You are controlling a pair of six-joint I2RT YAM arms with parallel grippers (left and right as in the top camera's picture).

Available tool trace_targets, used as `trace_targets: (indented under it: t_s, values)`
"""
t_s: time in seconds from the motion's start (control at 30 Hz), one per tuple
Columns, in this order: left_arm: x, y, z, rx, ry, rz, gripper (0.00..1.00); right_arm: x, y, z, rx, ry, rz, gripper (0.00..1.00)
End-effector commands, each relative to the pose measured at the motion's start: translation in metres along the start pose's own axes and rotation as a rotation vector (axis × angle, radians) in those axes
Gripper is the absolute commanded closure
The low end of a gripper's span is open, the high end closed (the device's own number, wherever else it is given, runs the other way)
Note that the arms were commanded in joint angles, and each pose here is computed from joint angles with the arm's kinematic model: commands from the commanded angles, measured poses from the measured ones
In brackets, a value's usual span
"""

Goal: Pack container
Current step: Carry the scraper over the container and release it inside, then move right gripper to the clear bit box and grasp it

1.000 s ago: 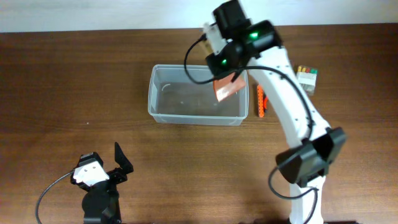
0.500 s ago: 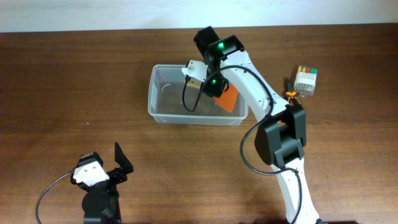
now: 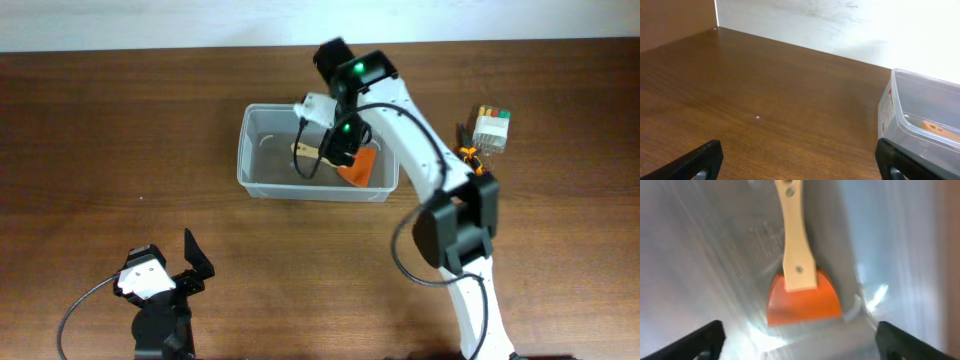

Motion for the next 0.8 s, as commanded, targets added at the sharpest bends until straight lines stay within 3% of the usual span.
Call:
trace_targets:
  t_s: [0.0,0.13,0.2,0.37,0.43,0.53,0.77]
  values:
    - [0.0,0.0,0.001,0.0,0.01,0.0,0.01,-0.005,-0.103,0.0,-0.182,0.094,0.128,0.01]
    - [0.0,0.0,0.001,0.0,0.01,0.0,0.01,-0.017,-0.137,0.027,-0.21,0.172,0.171,0.01]
    - [0.0,0.0,0.001,0.0,0.01,0.0,0.01,-0.04,-0.148,0.044,-0.247,0.321,0.209,0.01]
    - [0.0,0.0,0.001,0.0,0.01,0.0,0.01,-0.125,-0.147,0.129,-0.306,0.961,0.269,0.01]
    - [0.0,0.0,0.001,0.0,0.01,0.0,0.01,-0.153,-0.129,0.177,-0.28,1.23,0.265,0.02]
    - [0.0,0.0,0.001,0.0,0.01,0.0,0.01,-0.179,-0.092,0.232,-0.212,1.498,0.239,0.01]
    - [0.0,0.0,0.001,0.0,0.01,0.0,0.01,-0.191,-0.009,0.271,-0.044,1.602,0.156,0.01]
Point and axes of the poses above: each gripper's point midway between its finger pads, its own y axis out along the fingers, its own x axis along the line the jaws close on, z = x × y, the point moved 4 cm from there along -y, back along the fingers
